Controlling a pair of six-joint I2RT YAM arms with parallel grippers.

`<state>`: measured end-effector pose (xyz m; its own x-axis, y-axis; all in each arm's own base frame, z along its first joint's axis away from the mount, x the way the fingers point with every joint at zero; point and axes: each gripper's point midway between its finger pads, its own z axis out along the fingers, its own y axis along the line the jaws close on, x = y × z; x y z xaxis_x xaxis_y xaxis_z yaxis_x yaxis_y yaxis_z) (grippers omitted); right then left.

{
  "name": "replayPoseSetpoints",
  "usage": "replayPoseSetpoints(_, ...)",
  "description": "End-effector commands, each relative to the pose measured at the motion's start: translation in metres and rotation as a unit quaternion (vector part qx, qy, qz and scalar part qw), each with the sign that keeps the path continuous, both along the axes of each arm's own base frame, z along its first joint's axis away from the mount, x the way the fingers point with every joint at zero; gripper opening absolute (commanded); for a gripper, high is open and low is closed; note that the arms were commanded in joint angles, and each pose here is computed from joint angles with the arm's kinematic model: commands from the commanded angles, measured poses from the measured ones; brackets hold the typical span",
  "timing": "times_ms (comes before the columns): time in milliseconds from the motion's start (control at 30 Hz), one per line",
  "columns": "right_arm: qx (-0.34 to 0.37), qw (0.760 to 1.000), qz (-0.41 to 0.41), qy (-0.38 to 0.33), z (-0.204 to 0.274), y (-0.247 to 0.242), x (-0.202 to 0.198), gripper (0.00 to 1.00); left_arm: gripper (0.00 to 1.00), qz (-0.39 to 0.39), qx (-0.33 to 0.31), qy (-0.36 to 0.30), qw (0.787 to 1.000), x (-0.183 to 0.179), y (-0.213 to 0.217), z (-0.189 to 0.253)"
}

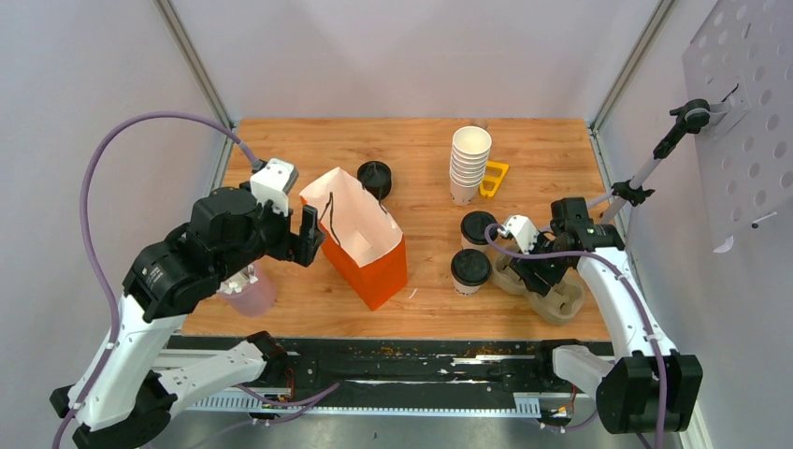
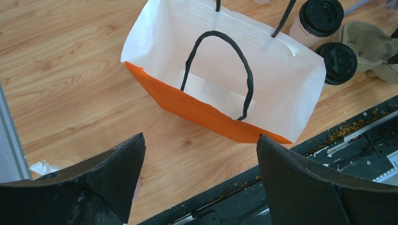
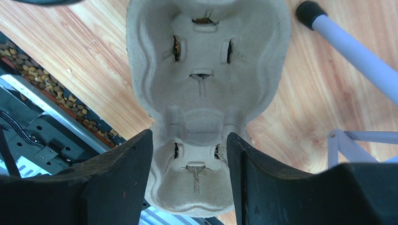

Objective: Pack the takeout coffee

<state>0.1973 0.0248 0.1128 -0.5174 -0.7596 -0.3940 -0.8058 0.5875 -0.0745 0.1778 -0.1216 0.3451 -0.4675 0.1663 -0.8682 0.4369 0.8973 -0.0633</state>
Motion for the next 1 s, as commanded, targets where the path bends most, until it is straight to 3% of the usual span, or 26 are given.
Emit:
replayPoseSetpoints(0,-0.026,0.999,0.021,0.006,-0.009,-0.009,-0.001,0.59,0.95,-0.001,-0.026,-0.007,1.000,-0.002,-0.004,0.011)
replayPoseSetpoints(733,-0.024,1.000,0.016,-0.012,0.014,-0.010,0.030,0.51,0.96,0.002,-0.004,0.007,1.000,-0.002,0.000,-0.004)
replayPoseSetpoints(967,-0.019,1.000,0.014,0.009,-0.002,-0.009,0.024,0.49,0.96,0.003,-0.003,0.002,1.000,-0.001,0.001,0.000)
